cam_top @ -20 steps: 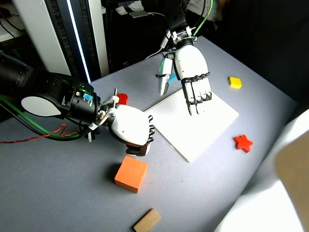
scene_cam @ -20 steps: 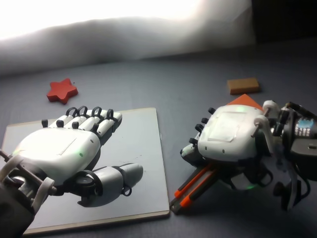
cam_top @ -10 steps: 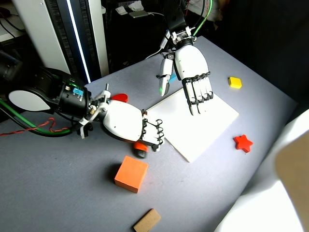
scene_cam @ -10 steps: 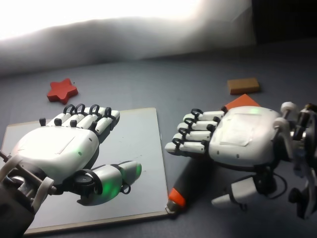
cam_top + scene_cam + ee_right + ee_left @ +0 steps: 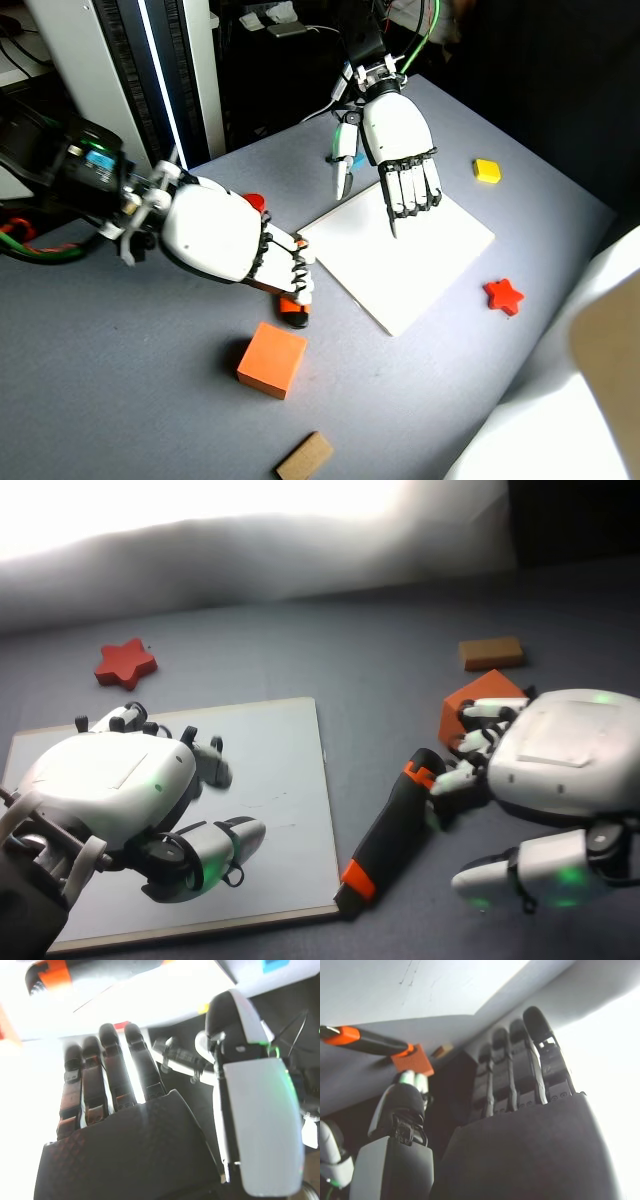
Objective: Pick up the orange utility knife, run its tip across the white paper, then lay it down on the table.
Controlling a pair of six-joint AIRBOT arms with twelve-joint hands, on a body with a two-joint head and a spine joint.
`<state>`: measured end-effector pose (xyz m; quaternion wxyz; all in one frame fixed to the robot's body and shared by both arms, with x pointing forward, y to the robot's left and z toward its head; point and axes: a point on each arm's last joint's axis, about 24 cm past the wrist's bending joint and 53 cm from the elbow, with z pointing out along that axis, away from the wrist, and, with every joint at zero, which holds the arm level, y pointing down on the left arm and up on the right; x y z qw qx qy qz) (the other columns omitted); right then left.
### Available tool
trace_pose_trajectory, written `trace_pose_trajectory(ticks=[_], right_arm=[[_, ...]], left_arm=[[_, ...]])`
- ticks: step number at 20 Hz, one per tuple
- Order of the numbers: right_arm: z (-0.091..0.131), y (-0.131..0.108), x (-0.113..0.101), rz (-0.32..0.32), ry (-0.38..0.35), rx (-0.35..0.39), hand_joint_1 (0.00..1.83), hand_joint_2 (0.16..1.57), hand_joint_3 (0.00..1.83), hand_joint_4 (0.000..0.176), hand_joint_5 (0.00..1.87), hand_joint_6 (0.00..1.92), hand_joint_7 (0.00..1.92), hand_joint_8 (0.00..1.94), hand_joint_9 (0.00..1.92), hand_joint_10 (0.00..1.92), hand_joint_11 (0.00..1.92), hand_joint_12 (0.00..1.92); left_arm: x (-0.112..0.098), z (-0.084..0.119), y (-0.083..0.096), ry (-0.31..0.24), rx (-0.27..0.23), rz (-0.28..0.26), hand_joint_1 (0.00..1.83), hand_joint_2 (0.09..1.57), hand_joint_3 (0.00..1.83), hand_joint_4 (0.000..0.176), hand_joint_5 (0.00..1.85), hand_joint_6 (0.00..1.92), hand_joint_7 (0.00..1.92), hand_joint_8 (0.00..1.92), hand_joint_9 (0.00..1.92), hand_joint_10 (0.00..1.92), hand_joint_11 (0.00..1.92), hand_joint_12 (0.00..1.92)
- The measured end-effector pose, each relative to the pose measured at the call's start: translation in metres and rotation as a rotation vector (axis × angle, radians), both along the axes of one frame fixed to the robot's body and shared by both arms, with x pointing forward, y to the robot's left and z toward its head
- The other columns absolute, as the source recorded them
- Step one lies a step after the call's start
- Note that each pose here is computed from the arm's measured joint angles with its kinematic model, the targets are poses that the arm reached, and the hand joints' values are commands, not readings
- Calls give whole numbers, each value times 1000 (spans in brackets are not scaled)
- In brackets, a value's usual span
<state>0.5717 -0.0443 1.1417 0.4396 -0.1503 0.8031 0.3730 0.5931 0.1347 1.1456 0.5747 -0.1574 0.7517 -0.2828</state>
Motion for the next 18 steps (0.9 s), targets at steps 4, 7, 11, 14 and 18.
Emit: trace_pose_trajectory(ticks=[4, 7, 11, 14, 18], right_arm=[[11, -16, -3, -28, -18, 3, 112, 1437, 27, 0, 938, 1406, 1128, 1414, 1060, 1710, 791, 1921], [18, -27, 0, -63, -14, 30, 125, 1536, 31, 0, 994, 1601, 1200, 1615, 1122, 1889, 943, 1921], [37, -28, -4, -94, -7, 125, 374, 1546, 31, 0, 972, 1805, 1198, 1755, 1166, 1921, 1011, 1921], [45, -39, 1, -118, -33, 131, 411, 1547, 23, 0, 942, 1823, 1179, 1754, 1152, 1921, 999, 1921], [38, -48, -2, -120, -35, 95, 433, 1534, 9, 0, 959, 1816, 1173, 1749, 1147, 1921, 1010, 1921]], left_arm=[[0, 0, 0, -3, 3, 0, 314, 1381, 6, 0, 832, 1291, 902, 1484, 704, 1795, 444, 1920], [2, 4, 0, -12, 0, -1, 305, 1441, 15, 0, 862, 1682, 967, 1677, 853, 1911, 653, 1921], [7, 12, 0, -33, -11, 6, 532, 1497, 8, 0, 940, 1877, 1036, 1797, 957, 1921, 760, 1921], [9, 17, -1, -41, -19, 8, 556, 1490, 2, 0, 925, 1908, 1013, 1851, 969, 1921, 793, 1921], [7, 29, -14, -71, -14, -31, 602, 1470, 0, 0, 912, 1882, 1003, 1818, 961, 1921, 797, 1921]])
